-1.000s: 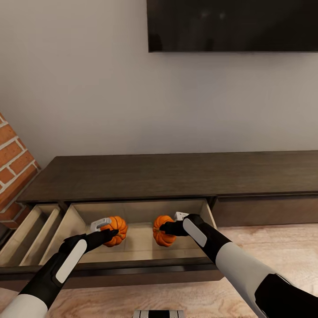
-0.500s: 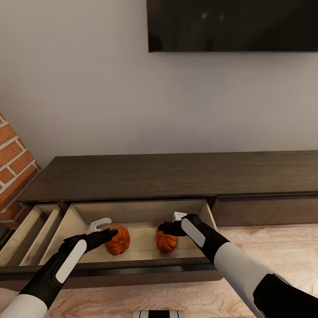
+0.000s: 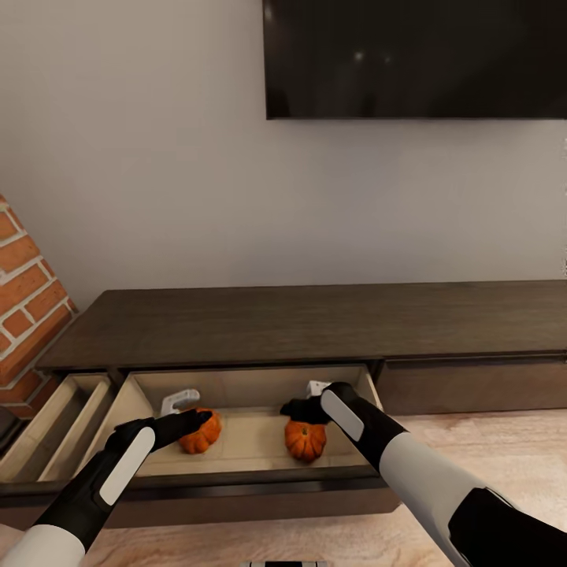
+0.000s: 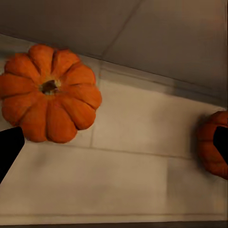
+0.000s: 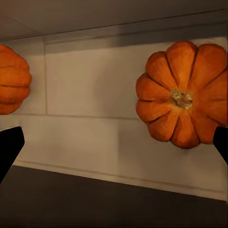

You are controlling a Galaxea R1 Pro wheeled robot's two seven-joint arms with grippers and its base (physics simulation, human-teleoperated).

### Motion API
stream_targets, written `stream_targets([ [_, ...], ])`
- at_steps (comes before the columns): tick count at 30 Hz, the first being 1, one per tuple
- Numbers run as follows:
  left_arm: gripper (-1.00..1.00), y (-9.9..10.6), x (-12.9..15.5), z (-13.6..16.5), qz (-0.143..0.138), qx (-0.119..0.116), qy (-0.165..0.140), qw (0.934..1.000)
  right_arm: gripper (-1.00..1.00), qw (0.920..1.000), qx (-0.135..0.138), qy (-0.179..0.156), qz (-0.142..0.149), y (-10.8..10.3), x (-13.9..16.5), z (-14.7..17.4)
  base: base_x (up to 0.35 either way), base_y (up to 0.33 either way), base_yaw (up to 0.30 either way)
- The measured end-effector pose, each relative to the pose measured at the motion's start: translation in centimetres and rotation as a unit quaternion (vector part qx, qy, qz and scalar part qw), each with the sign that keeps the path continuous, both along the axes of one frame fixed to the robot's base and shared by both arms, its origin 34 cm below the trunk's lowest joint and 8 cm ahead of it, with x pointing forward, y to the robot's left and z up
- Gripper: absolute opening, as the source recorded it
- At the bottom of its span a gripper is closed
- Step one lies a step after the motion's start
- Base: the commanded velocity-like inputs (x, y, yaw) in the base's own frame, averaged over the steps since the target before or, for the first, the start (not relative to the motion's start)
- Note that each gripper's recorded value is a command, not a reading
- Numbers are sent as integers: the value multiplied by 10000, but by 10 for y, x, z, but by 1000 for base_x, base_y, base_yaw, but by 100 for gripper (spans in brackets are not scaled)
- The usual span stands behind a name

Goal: Place each of the two pumpkins and all three candles from the living room inside a cabinet in the living room (use any cabinet), then make sure every cabinet is closed, and position the cauldron so it is next to a table in the living room.

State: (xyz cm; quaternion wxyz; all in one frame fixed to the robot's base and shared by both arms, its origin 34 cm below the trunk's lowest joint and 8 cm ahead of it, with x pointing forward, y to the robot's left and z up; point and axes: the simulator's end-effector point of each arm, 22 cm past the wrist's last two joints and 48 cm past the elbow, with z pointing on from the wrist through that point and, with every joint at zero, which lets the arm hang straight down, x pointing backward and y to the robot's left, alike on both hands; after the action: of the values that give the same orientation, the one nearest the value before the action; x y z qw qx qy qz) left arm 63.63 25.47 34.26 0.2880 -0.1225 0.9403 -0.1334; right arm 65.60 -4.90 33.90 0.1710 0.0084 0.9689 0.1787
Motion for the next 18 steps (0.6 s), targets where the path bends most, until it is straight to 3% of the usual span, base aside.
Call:
stream_targets([
  [6,100,-4,-5,9,-110,-26,89,9999,100,9999,-38,80,70,15,-9,9,0,0,0],
  [18,100,-6,-5,33,-187,-35,13,9998,100,9999,-84,-72,45,13,-7,32,0,0,0],
])
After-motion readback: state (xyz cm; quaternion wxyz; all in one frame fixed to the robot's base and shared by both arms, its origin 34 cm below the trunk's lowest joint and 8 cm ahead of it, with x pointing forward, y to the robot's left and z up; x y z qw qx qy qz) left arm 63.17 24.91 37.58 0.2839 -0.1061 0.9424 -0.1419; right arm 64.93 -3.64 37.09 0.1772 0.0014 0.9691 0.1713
